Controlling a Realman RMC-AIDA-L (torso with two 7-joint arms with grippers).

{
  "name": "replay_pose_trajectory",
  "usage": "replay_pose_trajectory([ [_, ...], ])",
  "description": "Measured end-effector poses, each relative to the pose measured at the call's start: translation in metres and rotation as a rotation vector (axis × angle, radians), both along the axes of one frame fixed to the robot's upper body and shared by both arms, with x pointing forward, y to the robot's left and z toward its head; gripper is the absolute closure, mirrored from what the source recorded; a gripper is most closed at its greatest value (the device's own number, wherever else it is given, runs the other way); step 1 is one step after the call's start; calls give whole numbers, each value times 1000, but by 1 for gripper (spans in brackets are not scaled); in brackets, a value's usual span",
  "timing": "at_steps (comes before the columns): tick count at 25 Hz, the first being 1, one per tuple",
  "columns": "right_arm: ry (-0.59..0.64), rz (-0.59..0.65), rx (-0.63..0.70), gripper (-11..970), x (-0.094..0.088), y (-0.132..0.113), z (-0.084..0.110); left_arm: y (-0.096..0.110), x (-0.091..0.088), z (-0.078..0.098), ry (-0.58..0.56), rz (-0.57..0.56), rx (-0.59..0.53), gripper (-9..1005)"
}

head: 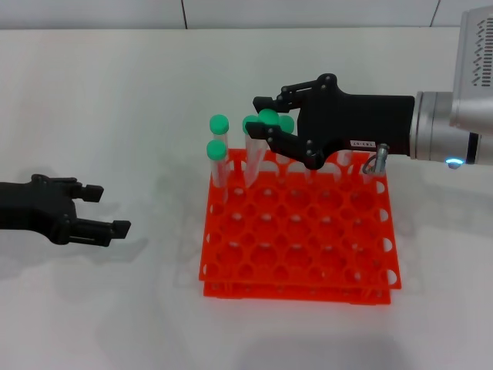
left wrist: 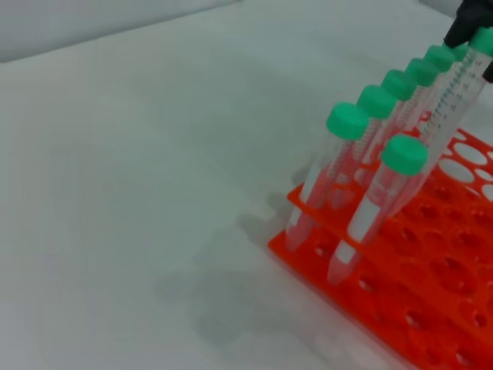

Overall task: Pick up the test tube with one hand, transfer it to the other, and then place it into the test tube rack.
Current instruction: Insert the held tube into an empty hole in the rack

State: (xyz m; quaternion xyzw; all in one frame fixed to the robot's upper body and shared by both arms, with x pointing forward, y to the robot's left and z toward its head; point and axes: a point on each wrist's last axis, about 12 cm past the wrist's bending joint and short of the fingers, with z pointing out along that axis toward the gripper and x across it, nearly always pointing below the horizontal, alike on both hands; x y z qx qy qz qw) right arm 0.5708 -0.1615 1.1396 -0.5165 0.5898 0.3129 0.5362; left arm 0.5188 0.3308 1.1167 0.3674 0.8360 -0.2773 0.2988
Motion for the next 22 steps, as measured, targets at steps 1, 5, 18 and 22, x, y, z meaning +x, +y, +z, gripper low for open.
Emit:
replay_pose_trajectory([
  [1, 0, 1, 0, 685, 0, 0, 0, 0, 0, 0, -4, -1, -3, 114],
  [5, 1, 1, 1, 685, 0, 0, 0, -1, 0, 1, -20, -17, -16, 114],
  [18, 7, 3, -1, 685, -1, 1, 0, -4, -7, -3, -5, -76, -53, 114],
  [22, 11, 1, 1, 685, -1, 1, 0, -4, -10, -2, -4, -98, -58, 114],
])
